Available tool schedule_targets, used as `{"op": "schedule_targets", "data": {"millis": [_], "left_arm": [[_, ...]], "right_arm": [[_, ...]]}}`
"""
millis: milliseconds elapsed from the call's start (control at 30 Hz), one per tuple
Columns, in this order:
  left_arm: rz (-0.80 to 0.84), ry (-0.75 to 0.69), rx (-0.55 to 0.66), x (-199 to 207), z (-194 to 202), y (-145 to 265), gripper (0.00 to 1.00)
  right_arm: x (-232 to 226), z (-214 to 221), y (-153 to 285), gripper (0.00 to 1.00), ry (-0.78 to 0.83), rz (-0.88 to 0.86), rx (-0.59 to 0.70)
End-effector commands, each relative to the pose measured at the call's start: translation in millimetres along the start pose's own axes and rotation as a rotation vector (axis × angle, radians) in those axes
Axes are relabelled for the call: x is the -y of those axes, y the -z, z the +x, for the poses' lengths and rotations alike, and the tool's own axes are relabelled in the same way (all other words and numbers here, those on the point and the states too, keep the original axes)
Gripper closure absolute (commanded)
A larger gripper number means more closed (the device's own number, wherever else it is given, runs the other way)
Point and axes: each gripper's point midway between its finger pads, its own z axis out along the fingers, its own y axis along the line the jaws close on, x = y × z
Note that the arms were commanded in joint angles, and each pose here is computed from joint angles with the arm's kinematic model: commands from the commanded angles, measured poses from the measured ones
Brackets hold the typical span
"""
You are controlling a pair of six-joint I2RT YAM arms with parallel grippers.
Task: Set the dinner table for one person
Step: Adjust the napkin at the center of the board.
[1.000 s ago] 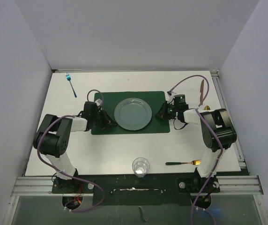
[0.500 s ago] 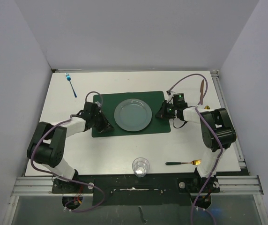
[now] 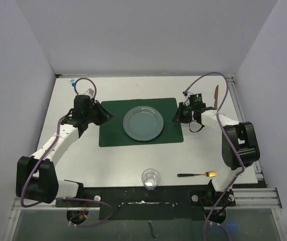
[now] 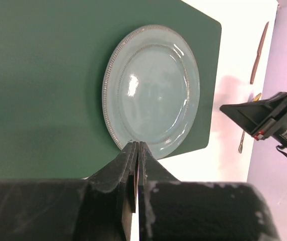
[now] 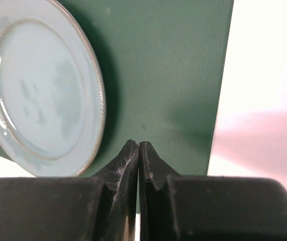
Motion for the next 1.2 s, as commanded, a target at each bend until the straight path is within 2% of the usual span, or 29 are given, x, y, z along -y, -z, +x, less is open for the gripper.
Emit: {"op": "schedule_targets", "data": {"millis": [0, 267, 433, 700, 867, 1167], "left_arm": [[0.0, -0.007, 0.061, 1, -23, 6, 1.0], [-0.056, 0.038, 0.094, -46, -38, -38, 1.0], [-0.098, 0.101, 0.016, -89, -30, -83, 1.0], [-0.138, 0.127, -0.043, -119, -16, -115, 1.0], [-0.13, 0.129, -0.115, -125, -5, -129, 1.0], [-0.1, 0.061, -0.219, -98, 30, -122, 1.0]], "right_arm": [[-18, -46, 21, 1.0, 0.056, -0.017, 0.117], [-15, -58, 0, 1.0, 0.046, -0.047, 0.153], [-7, -52, -31, 1.0, 0.022, -0.068, 0.099], [4, -43, -48, 1.0, 0.003, -0.066, 0.061], [9, -35, -48, 1.0, -0.01, -0.049, 0.033], [26, -20, -35, 1.0, -0.037, 0.037, 0.01]]}}
